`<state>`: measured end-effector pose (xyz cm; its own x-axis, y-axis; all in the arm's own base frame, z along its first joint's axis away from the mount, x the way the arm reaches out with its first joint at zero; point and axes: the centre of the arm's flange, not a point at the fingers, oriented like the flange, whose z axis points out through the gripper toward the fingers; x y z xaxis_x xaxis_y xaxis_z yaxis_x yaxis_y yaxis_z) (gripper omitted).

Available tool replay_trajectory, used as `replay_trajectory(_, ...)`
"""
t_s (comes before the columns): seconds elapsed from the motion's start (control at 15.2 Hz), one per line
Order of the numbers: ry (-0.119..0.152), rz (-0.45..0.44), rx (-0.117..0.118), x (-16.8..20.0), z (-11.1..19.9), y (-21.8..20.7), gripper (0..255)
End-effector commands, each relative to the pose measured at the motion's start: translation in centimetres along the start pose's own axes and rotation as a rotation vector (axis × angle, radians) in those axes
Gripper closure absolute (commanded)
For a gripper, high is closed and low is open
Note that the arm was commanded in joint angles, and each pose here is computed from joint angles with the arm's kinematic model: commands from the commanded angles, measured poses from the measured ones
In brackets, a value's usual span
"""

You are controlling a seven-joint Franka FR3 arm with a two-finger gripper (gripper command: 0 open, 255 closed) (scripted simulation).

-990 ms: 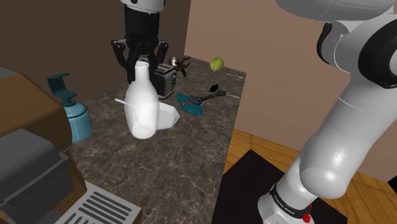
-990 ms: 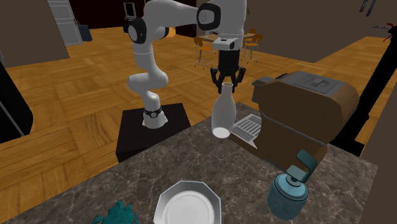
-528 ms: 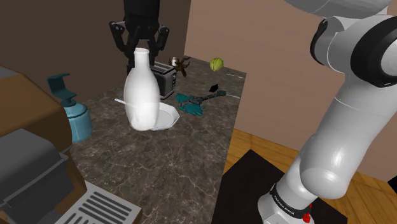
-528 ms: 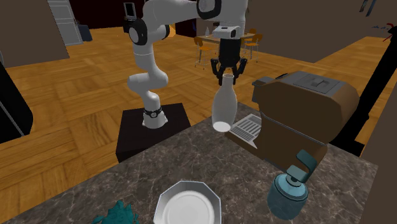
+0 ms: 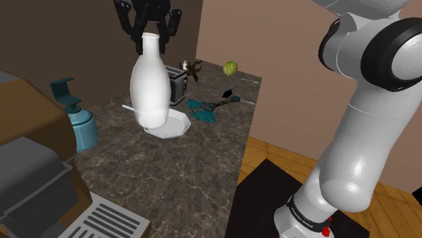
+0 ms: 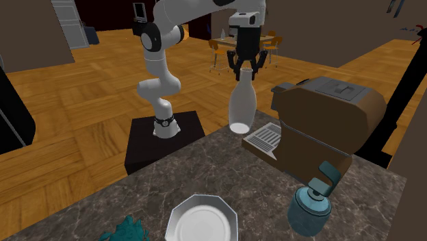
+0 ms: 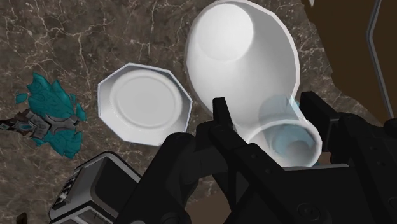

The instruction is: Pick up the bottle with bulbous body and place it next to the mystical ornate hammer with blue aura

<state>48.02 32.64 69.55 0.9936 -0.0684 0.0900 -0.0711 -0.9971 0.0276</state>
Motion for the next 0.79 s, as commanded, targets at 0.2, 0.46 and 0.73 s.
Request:
replay_trajectory(0.2,0.0,0.0,0.0,0.2,-2.7,0.1,255)
replay_trajectory(0.46,0.0,0.001,0.0,0.4,-4.8,0.1,255)
replay_trajectory(0.73,0.0,0.001,0.0,0.3,-5.5,2.8,255)
